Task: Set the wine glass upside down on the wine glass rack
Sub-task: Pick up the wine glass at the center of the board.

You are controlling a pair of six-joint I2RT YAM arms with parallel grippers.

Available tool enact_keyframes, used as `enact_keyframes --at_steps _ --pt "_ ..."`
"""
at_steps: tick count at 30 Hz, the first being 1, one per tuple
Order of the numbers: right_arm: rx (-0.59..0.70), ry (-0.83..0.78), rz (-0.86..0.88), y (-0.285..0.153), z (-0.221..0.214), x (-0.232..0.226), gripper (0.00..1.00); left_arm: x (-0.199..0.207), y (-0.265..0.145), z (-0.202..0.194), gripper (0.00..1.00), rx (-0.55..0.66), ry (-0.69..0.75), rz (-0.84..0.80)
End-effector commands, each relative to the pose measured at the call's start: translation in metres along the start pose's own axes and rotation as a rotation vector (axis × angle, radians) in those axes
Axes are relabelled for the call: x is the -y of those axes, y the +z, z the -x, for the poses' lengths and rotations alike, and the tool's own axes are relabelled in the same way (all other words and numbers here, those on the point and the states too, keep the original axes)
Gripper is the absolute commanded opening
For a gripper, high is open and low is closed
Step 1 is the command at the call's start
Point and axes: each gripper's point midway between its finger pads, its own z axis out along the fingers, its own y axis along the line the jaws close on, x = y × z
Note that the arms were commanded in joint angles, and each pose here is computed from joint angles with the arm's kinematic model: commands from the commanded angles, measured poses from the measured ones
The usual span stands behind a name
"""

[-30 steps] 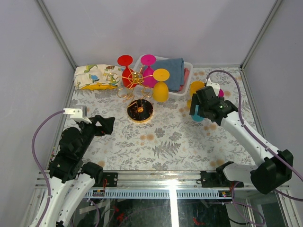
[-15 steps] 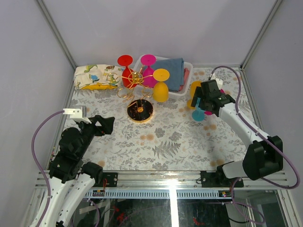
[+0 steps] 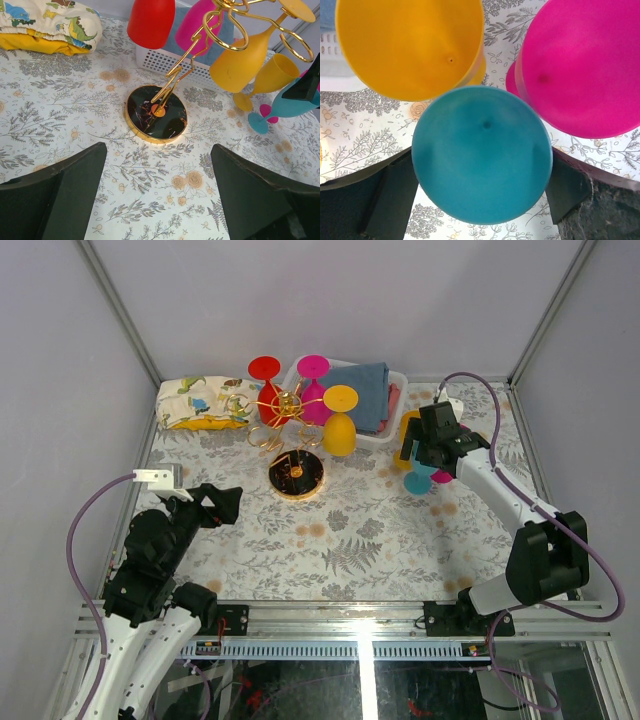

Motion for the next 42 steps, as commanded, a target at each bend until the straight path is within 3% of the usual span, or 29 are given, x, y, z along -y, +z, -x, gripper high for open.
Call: enact_keyframes --at_steps 1,15,27,42 --pt "0.094 -0.004 -0.036 -0.005 0.029 0.005 1.00 0.000 0.000 0.007 0.86 0.027 -0.007 0.003" --pt "0.114 -0.038 -0.029 -0.016 0.028 0.011 0.81 0.001 0.000 0.006 0.86 0.022 -0.005 0.000" --pt "0.086 -0.027 0.153 -0.056 -0.001 0.000 0.64 0.001 0.000 0.006 0.86 0.021 -0.005 -0.003" --pt "0.075 -0.187 0.349 -0.111 -0.043 -0.052 0.63 0.001 -0.011 0.021 0.87 0.052 -0.035 0.022"
